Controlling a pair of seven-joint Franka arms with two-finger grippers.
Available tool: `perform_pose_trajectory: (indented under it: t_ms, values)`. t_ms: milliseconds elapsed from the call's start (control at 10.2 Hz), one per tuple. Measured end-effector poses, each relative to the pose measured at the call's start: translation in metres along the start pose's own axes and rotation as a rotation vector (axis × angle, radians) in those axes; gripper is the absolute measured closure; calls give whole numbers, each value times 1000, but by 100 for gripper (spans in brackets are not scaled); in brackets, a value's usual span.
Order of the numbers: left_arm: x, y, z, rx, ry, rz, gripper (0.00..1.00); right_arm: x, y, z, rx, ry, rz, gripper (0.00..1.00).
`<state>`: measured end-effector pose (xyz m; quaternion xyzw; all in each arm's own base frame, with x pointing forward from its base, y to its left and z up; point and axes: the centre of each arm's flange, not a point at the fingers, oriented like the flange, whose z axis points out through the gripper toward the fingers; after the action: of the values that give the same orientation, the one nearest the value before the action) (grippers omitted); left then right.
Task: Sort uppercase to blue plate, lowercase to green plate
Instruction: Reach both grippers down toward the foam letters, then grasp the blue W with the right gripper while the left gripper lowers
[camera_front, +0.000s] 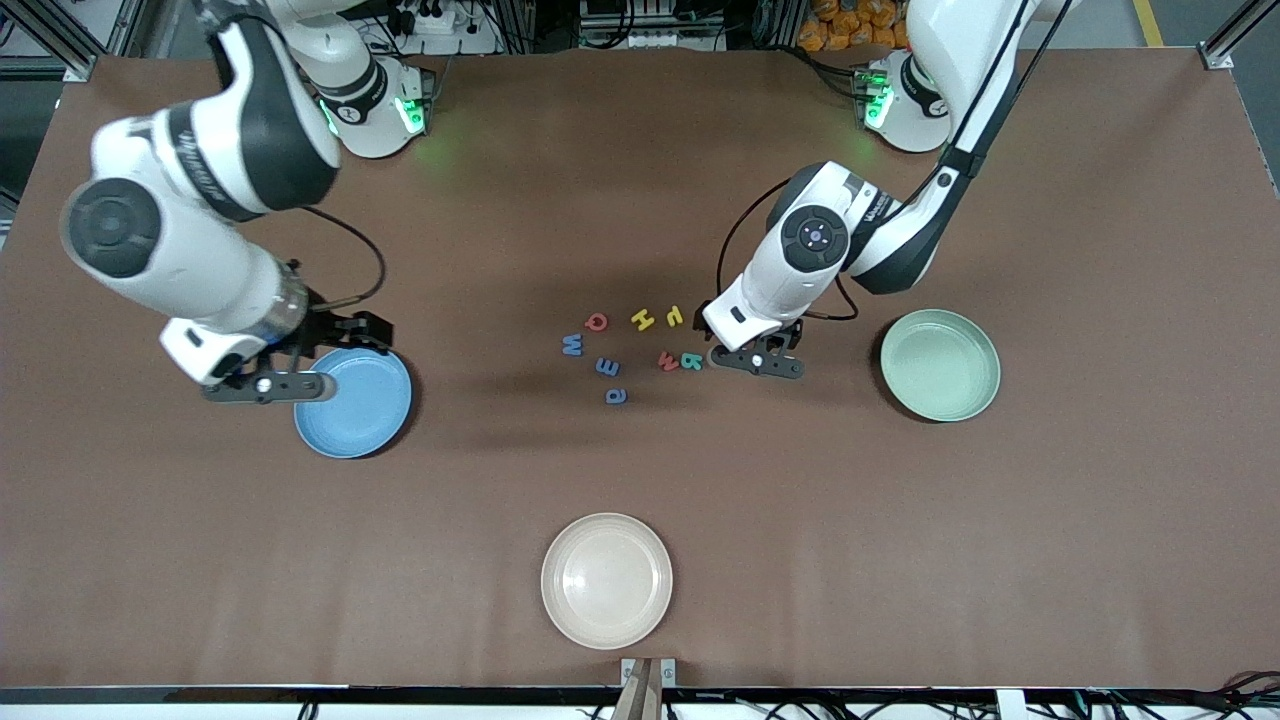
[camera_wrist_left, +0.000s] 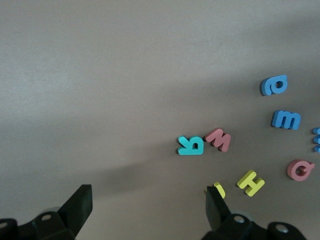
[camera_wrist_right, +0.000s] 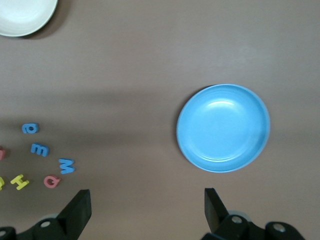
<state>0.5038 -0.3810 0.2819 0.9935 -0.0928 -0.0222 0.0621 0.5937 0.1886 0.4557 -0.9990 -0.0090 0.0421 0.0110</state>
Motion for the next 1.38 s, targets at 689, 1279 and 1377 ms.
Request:
perform_pose_trajectory:
  t_ms: [689,1279,1377]
  values:
    - [-8,25,8,-3,-5,-310,0,-55,-126,125,57,49,13,1]
    - [-4,24,21,-97,-61,-516,0,-77,-168,224,95,25,67,7]
    - [-3,25,25,-101,-60,-549,0,-81,-174,231,93,17,62,9]
